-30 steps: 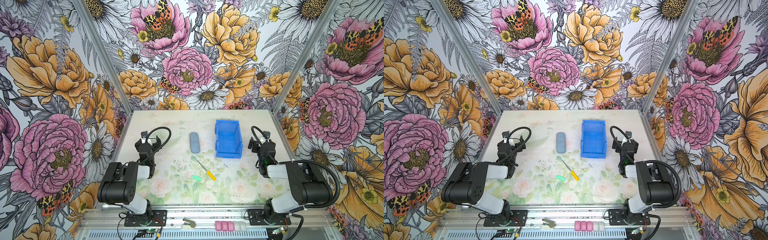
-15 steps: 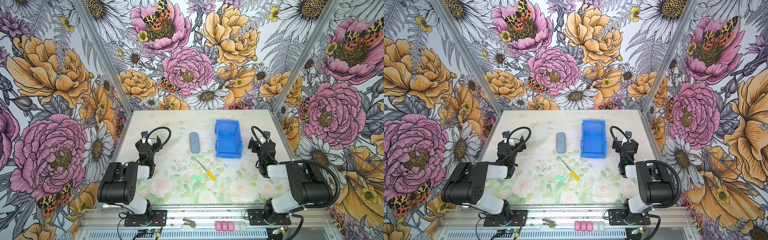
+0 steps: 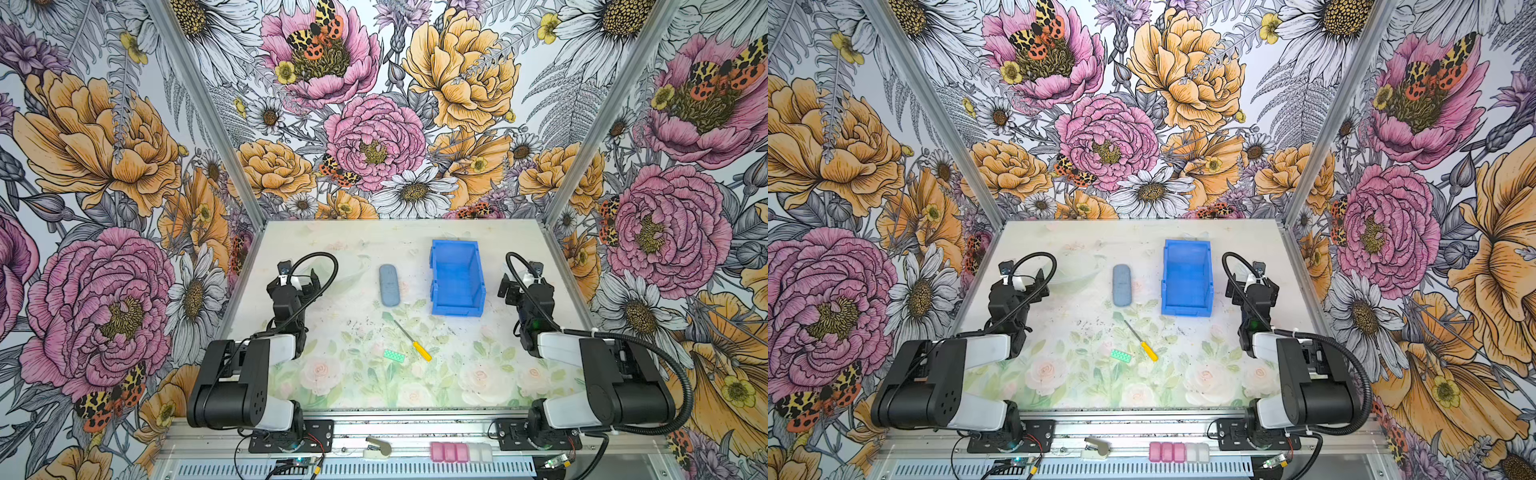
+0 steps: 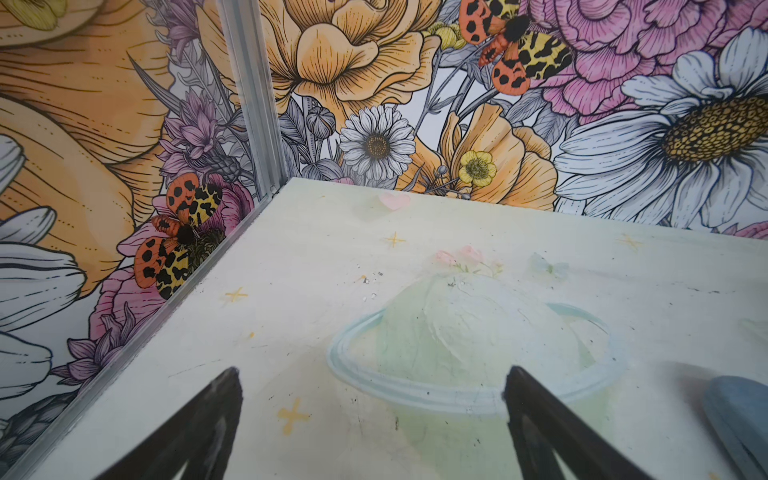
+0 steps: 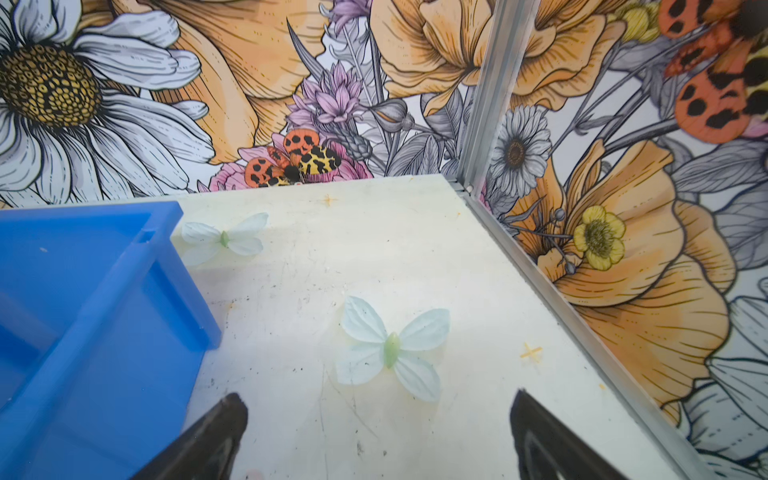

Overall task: Put the screwdriver in the bin
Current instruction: 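Move the right gripper toward the yellow-handled screwdriver while the left arm rises forward, then lower the right gripper and close it on the yellow screwdriver handle, then lift the screwdriver with the right gripper and carry it over the blue bin, then lower the screwdriver into the bin and open the right gripper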

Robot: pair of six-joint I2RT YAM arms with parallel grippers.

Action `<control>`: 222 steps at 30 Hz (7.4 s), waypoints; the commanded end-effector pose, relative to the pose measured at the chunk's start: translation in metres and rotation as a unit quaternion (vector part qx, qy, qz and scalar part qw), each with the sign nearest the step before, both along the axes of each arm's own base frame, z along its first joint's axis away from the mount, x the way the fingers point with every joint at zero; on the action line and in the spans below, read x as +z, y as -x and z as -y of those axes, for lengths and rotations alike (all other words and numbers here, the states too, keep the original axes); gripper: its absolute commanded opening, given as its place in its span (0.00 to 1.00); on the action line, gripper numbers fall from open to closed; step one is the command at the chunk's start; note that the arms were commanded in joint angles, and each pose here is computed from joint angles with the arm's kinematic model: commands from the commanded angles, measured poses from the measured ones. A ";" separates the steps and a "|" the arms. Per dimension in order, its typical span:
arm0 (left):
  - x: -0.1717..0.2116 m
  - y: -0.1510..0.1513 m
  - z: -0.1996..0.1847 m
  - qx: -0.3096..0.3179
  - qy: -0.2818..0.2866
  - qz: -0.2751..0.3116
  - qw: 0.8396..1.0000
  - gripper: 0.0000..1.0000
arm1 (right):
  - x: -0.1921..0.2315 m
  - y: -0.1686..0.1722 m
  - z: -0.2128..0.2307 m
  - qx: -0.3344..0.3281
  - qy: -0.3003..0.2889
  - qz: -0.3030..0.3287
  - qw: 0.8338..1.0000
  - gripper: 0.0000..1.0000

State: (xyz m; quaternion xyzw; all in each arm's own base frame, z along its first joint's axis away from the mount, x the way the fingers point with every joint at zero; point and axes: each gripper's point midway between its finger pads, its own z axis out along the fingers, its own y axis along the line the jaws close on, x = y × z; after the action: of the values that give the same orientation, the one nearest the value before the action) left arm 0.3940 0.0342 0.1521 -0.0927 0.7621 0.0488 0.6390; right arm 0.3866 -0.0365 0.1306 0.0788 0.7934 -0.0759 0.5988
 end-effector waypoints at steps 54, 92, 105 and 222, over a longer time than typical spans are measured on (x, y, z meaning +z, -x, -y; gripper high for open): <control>0.020 0.089 0.221 -0.356 0.255 -0.261 0.860 0.99 | -0.013 0.117 -0.288 0.355 -0.006 -0.374 0.857 0.99; 0.026 0.075 0.170 -0.280 0.246 -0.229 0.899 0.99 | -0.115 0.173 -0.313 0.411 0.033 -0.484 0.772 0.39; 0.030 0.076 0.173 -0.291 0.249 -0.225 0.896 0.99 | -0.104 0.173 -0.310 0.402 0.019 -0.468 0.787 0.09; 0.060 0.081 0.246 -0.399 0.121 -0.182 0.890 0.99 | 0.030 -0.004 -0.183 0.147 -0.122 -0.282 0.940 0.56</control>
State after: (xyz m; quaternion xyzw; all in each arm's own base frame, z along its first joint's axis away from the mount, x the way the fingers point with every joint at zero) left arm 0.3102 -0.2254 0.2146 0.1617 0.8342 -0.3077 0.4281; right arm 0.3924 0.1536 0.1398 0.0089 0.9463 0.1014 0.3069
